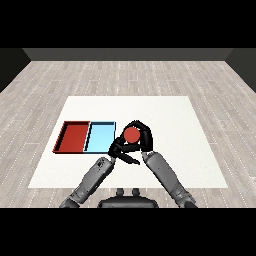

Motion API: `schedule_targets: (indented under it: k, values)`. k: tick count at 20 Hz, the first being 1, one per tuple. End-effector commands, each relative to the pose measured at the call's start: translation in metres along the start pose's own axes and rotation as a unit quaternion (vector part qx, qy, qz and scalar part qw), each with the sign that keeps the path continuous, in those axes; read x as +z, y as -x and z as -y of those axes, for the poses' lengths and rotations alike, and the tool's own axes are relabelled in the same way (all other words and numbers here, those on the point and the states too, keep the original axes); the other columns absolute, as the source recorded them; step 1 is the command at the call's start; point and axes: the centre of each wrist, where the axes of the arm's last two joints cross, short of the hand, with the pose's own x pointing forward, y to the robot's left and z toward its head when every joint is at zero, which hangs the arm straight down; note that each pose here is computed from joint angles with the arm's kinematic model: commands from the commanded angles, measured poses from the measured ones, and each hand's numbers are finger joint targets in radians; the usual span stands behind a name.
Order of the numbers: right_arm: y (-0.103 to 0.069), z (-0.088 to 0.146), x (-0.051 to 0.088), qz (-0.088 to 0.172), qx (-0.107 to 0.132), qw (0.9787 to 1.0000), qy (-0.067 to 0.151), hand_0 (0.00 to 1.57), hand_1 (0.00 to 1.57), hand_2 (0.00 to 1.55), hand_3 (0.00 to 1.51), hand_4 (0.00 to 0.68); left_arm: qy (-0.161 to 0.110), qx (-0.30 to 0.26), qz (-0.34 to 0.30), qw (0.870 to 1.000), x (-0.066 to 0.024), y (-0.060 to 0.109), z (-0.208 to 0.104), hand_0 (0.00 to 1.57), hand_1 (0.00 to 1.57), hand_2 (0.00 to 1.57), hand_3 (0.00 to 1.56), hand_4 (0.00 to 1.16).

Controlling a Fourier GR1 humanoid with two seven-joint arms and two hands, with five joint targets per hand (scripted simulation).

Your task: Pick the red can and put it in the red box

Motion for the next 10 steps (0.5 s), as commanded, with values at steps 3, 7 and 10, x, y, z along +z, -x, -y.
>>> schedule_targets:
  k: [3, 7, 10]
  values:
    - [0.001, -0.007, -0.007, 0.0, -0.013, 0.9998, -0.016, 1.57, 1.57, 1.48, 1.41, 0.651, 0.016, 0.001, -0.006, 1.0, -0.0102, 0.005, -0.005, 0.0, 0.0, 0.0, 0.0, 0.0]
    - [-0.003, -0.019, 0.004, 0.006, -0.021, 0.9997, -0.014, 1.57, 1.57, 1.48, 1.4, 0.657, -0.057, 0.002, 0.017, 0.998, -0.0115, -0.008, 0.017, 0.0, 0.0, 0.0, 0.0, 0.0]
    - [0.004, -0.022, 0.008, -0.013, -0.029, 0.9994, -0.016, 1.57, 1.57, 1.47, 1.4, 0.63, -0.131, -0.008, 0.008, 0.991, -0.0049, -0.001, 0.02, 1.57, 1.57, 1.57, 1.5, 1.14]
